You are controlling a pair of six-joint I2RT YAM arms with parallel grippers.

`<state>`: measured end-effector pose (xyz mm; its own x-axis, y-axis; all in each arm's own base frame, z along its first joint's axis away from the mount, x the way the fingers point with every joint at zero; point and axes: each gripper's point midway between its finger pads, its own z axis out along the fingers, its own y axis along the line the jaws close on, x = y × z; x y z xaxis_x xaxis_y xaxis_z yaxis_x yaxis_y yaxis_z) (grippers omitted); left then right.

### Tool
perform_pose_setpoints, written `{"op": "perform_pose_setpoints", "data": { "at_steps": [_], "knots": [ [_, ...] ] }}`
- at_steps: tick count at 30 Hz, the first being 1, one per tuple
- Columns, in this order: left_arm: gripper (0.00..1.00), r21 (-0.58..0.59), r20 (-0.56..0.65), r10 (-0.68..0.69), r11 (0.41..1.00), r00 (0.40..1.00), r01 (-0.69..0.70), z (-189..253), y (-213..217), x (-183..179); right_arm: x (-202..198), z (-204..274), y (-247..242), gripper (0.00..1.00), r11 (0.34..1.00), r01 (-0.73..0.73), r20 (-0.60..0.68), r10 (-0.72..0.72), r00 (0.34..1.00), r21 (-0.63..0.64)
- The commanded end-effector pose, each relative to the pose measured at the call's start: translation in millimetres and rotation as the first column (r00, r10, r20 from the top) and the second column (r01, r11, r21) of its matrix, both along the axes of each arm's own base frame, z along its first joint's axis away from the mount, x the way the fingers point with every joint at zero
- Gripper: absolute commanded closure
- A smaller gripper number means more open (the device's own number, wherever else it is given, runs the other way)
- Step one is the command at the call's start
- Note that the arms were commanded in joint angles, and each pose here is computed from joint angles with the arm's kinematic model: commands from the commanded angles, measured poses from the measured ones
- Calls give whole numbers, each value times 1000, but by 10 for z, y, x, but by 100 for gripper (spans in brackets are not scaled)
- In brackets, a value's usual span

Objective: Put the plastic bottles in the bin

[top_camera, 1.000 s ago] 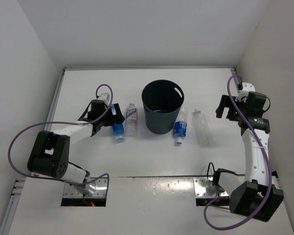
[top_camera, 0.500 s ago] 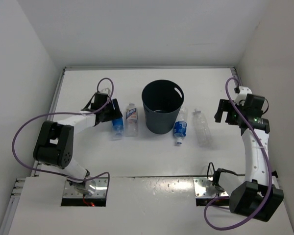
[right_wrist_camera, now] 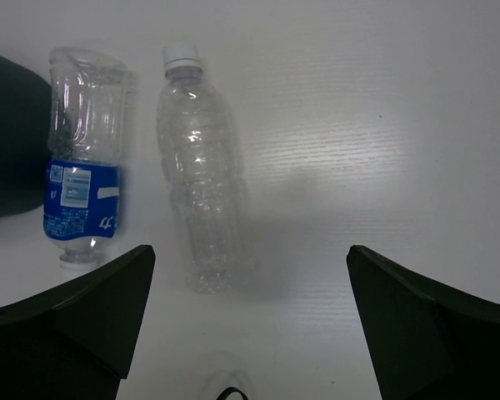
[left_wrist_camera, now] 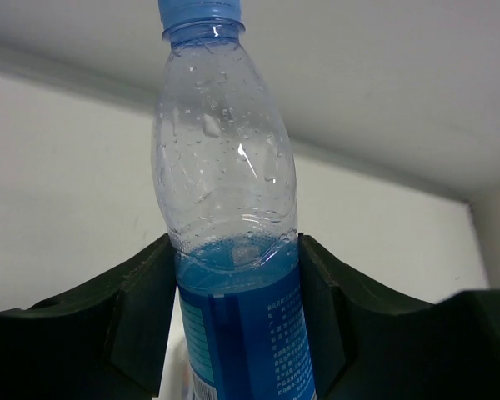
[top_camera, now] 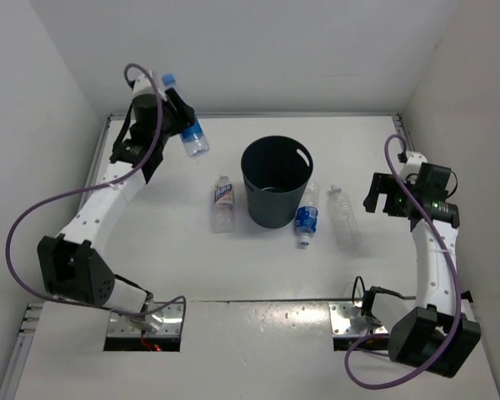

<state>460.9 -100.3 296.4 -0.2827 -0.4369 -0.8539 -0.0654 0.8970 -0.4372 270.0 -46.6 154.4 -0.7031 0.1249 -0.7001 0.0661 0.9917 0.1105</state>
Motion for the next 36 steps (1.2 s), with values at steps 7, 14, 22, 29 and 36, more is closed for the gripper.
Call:
{"op": "perform_pose_setpoints", "data": {
  "at_steps": [7, 14, 22, 29, 36],
  "knots": [
    [41, 48, 484, -161, 986, 860, 157, 1773, -758, -540, -90, -108, 66, 0, 998, 1, -18, 0, 1000, 69],
    [41, 127, 450, -314, 949, 836, 288, 1495, -1594, -804, -67, -88, 99, 0, 996, -8, -5, 8, 1000, 87],
    [40, 172, 380, -410, 912, 829, 373, 1064, -2291, -840, -86, -127, 86, 0, 997, -8, -15, 10, 1000, 77],
    [29, 193, 304, -417, 908, 857, 373, 668, -2412, -790, -103, -163, 88, 0, 997, -14, -23, 16, 1000, 73],
    [0, 204, 298, -371, 925, 880, 321, 705, -2314, -746, -135, -251, 116, 0, 996, -19, -38, 22, 999, 87]
  ]
}}
